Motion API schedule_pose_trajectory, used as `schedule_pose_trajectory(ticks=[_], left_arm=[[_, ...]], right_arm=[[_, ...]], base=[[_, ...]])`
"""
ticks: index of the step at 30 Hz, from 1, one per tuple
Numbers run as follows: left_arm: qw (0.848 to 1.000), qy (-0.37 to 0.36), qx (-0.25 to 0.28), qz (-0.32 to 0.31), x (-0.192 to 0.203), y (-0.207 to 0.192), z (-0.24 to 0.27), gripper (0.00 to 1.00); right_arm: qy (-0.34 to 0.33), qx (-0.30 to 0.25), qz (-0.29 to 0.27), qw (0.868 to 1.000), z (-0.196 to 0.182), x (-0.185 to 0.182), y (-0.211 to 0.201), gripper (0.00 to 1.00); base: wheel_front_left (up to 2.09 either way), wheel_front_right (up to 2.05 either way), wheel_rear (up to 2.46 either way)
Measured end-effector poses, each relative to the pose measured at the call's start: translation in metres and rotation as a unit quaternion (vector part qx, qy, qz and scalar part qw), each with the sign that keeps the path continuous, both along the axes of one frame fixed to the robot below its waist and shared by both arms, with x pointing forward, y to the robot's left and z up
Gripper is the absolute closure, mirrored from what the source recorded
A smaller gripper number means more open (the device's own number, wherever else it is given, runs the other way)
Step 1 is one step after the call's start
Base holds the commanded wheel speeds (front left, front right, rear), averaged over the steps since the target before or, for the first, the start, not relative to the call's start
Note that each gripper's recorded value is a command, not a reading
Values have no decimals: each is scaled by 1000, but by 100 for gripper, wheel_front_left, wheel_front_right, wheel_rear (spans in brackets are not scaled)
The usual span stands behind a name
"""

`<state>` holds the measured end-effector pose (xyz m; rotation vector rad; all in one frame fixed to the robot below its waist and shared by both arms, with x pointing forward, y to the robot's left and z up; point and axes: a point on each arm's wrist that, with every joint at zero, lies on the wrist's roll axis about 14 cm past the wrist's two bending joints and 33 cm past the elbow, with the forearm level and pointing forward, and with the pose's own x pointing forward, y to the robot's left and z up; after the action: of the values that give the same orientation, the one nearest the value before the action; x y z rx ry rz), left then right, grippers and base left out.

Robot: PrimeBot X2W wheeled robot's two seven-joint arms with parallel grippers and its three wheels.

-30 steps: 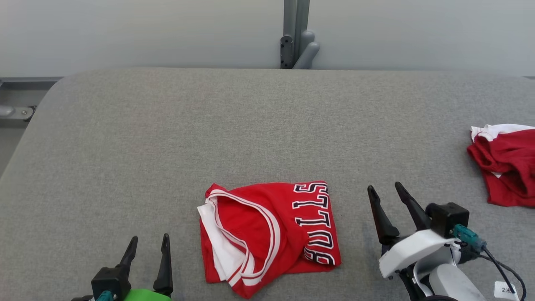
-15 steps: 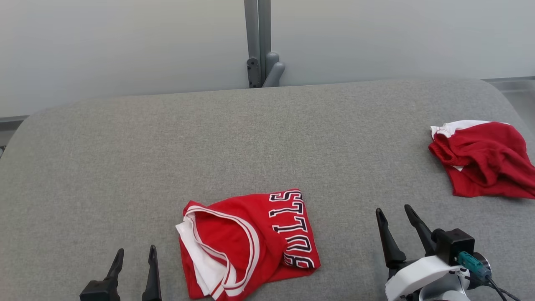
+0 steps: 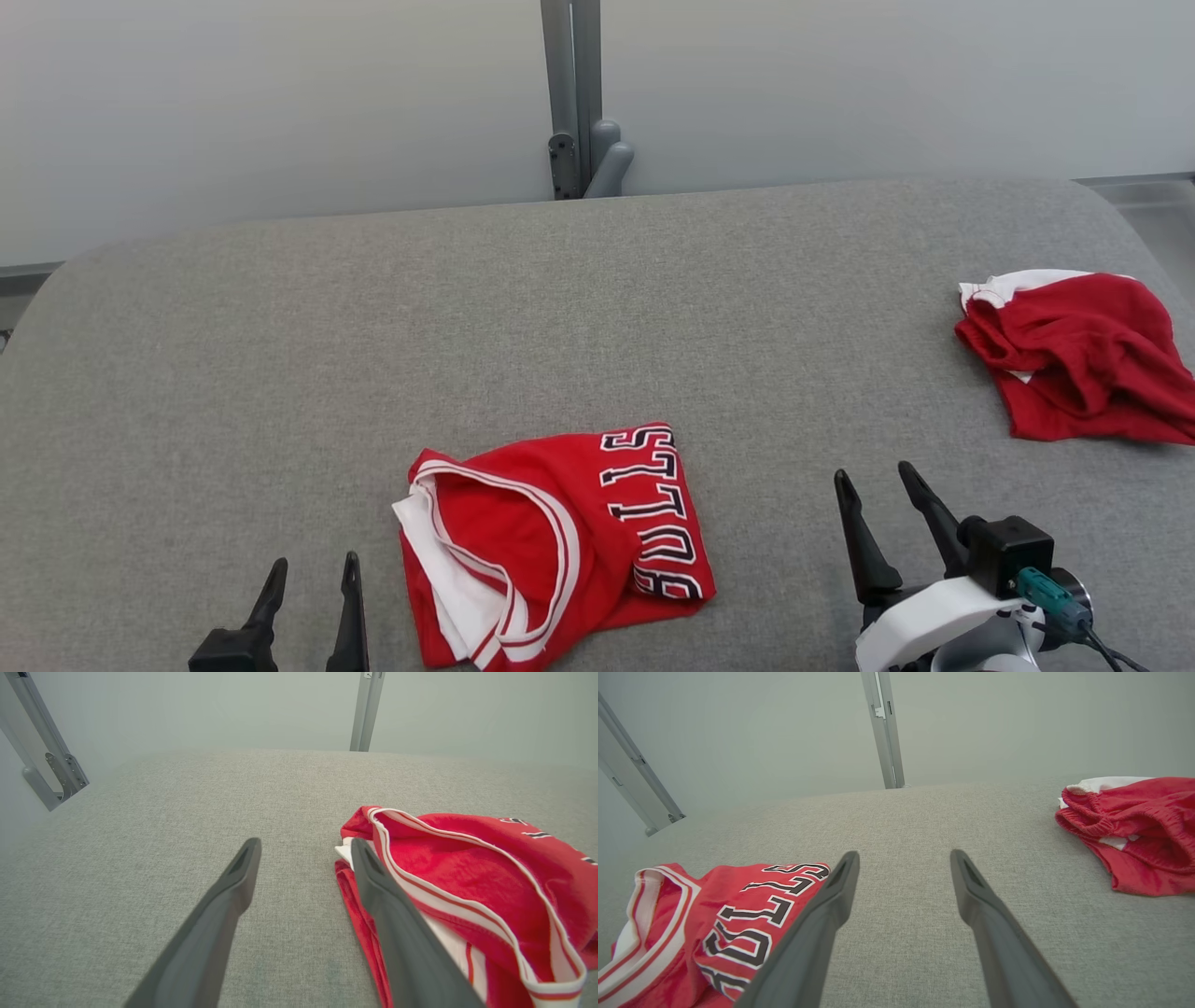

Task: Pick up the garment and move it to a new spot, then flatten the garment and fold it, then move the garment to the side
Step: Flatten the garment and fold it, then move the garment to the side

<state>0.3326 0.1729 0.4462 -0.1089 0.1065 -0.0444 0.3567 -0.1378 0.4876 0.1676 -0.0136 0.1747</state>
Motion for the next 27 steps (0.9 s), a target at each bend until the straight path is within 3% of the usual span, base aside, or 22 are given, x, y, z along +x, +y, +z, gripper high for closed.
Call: schedule_pose_trajectory(ticks=[7,15,27], left_arm=[[1000,8,-1,2,-1,1,-5,0],[1000,25,-4,-6,-1,-4,-15,0],[999,45,-11,2,6,0,-26,0]], right_arm=[[13,-1,13,1000,-8,3,9,0],[34,3,84,996,-20,12,55,0],[117,23,148,982,-65,40,98,0]], base=[[0,0,0],[0,0,0],[0,0,0]])
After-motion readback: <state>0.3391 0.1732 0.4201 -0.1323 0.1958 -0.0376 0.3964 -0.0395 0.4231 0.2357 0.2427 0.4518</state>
